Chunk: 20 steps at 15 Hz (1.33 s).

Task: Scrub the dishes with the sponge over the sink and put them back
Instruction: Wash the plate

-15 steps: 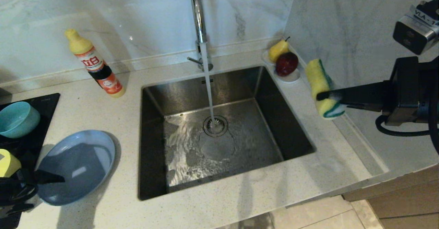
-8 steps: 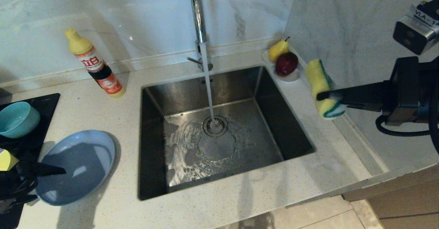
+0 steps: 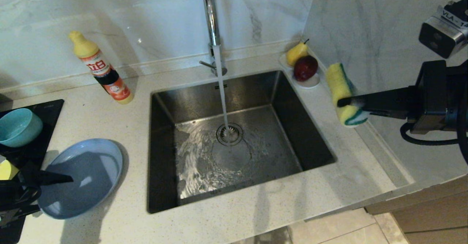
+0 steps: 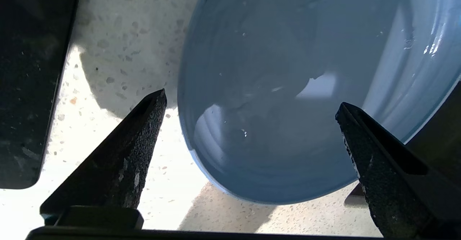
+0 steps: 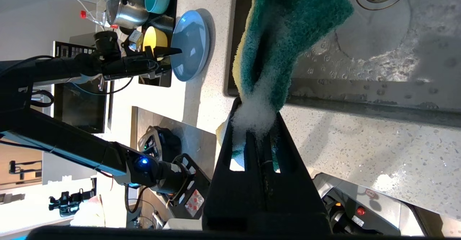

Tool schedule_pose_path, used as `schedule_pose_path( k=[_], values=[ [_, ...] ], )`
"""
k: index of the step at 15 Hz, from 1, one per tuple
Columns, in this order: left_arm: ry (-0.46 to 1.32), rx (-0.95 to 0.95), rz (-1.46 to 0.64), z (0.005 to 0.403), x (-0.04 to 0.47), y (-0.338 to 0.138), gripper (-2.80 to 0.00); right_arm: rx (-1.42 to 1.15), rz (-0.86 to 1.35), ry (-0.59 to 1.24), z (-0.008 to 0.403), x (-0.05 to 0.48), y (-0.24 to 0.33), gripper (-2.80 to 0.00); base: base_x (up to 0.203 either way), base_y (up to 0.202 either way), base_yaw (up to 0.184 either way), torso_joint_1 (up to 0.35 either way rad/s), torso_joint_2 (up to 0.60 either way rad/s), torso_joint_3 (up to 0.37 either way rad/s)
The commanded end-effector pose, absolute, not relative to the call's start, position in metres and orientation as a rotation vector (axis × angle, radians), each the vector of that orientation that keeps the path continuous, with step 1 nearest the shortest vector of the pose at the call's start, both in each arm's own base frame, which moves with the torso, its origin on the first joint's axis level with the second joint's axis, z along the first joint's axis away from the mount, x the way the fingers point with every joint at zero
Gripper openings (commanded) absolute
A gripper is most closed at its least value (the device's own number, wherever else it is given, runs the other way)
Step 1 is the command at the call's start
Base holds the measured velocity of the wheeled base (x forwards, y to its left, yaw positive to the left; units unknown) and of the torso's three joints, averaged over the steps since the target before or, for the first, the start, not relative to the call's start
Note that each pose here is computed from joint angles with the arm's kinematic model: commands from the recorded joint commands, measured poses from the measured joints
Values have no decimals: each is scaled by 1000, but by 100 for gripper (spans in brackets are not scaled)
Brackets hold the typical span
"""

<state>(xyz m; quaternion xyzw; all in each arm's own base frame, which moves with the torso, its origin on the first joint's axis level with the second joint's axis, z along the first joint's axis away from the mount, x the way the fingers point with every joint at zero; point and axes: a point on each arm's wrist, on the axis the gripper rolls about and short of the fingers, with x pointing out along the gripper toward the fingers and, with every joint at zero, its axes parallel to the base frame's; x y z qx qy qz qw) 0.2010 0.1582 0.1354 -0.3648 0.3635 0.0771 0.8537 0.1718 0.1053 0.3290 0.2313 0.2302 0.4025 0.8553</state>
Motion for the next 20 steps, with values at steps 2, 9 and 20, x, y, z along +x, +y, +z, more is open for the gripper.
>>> schedule_pose_path(
  k=[2, 9, 20],
  values=[
    [778, -776, 161, 131, 202, 159, 0, 489, 848, 490, 328, 172, 106, -280, 0, 0, 0, 0, 0, 0],
    [766, -755, 168, 129, 205, 162, -280, 487, 860, 492, 329, 171, 107, -280, 0, 0, 0, 0, 0, 0],
    [676, -694, 195, 161, 196, 156, -280, 491, 865, 475, 333, 167, 105, -280, 0, 0, 0, 0, 0, 0]
  ],
)
